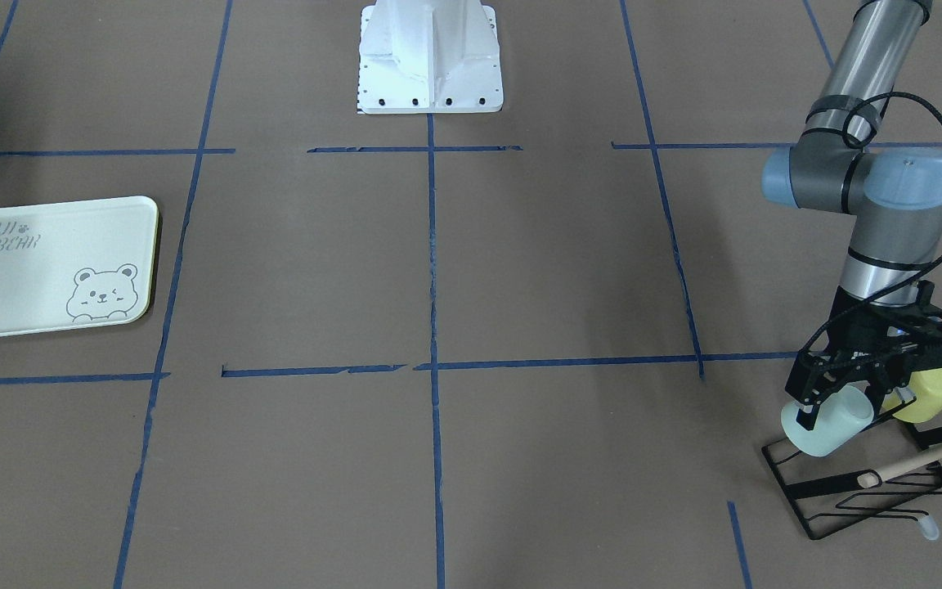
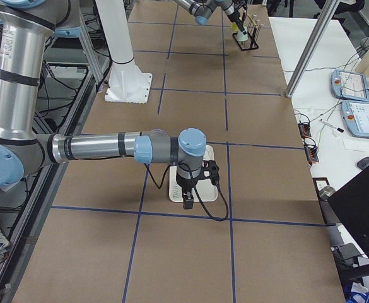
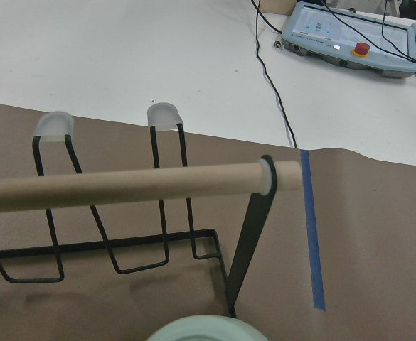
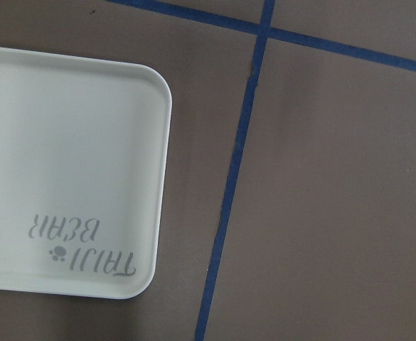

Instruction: Left arm grabs green cup and hands to right arm on tray

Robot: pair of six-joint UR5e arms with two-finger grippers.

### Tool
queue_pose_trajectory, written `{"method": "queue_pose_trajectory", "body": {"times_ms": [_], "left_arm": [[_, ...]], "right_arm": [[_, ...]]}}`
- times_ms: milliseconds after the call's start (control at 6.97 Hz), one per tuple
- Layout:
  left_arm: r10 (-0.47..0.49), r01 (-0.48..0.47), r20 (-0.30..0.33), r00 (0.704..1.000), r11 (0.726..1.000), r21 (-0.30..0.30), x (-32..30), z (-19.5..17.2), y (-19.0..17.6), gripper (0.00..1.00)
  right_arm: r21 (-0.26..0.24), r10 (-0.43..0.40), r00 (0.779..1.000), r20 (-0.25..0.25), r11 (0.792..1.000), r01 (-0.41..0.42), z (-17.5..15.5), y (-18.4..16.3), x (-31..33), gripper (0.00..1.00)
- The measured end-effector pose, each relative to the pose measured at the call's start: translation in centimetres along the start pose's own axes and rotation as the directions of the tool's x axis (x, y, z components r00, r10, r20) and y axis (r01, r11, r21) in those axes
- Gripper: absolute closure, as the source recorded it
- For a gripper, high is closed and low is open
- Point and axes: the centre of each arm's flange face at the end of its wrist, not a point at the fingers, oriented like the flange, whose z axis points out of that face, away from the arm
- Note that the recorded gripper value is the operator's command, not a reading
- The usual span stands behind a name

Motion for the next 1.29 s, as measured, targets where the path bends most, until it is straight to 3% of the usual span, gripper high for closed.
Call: {"method": "queue_pose_trajectory", "body": {"times_ms": [718, 1292], "left_arm": [[0.002, -0.002, 0.015, 1.000, 1.000, -0.005, -0.72, 0.30, 0.39, 0.00], [0.076, -0.076, 0.018, 0.997, 0.997, -0.006, -0.63, 0.20, 0.32, 0.00]], "right_arm": [[0.000, 0.000, 1.000, 0.000, 1.000, 0.000, -0.01, 0.00, -0.01, 0.00], [0.002, 0.000, 1.000, 0.000, 1.000, 0.000, -0.08, -0.01, -0.06, 0.00]]}}
